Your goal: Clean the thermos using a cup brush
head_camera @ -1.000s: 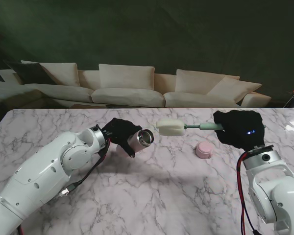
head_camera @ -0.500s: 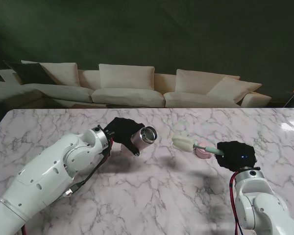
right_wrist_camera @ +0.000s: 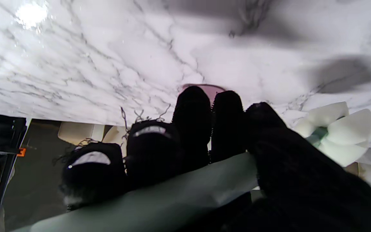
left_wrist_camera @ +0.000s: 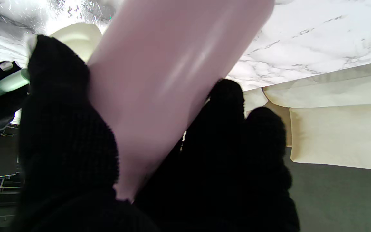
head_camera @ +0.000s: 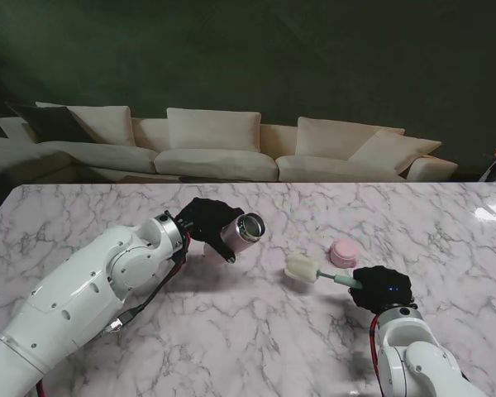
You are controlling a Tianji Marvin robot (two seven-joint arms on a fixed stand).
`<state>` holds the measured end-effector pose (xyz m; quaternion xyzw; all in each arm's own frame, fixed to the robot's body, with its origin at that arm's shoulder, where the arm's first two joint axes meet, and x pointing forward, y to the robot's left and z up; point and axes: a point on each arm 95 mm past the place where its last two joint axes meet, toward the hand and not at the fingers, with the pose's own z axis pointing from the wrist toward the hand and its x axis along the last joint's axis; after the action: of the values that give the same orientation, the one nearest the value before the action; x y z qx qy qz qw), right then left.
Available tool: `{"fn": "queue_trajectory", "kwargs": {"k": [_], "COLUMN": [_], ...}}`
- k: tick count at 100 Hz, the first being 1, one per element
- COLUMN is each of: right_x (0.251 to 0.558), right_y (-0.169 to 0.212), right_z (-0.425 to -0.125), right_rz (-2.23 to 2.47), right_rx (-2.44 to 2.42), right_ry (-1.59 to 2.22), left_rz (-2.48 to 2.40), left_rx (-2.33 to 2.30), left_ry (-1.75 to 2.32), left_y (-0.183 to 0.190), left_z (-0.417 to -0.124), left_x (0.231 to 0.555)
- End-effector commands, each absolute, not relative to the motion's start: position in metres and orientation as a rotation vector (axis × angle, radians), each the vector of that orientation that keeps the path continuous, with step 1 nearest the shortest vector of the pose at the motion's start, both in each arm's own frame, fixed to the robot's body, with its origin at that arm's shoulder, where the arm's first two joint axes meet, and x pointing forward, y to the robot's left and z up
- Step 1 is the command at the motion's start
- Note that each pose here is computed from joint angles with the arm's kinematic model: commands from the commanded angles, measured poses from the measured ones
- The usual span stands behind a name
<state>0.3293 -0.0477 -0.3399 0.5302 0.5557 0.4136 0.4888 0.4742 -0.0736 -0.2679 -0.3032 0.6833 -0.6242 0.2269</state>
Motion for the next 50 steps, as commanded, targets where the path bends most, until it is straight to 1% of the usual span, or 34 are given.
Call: {"fn": "queue_trajectory", "kwargs": {"k": [1,50], "right_x": [0.327,0.323], "right_y": [-0.048,-0.04], "right_z": [-0.351,-0.364], "right_rz": [0.98,0.886], "right_rx": [1.322,1.348], "right_ry": [1.366,1.455], "left_rz": [-1.717,-1.714], "left_rx": [-0.828,-0.813], "left_ry": [1.89,1.886], "left_y": [-0.075,-0.073], "left_z": [-0.265,-0.262], "left_x": [0.476,0.477]}}
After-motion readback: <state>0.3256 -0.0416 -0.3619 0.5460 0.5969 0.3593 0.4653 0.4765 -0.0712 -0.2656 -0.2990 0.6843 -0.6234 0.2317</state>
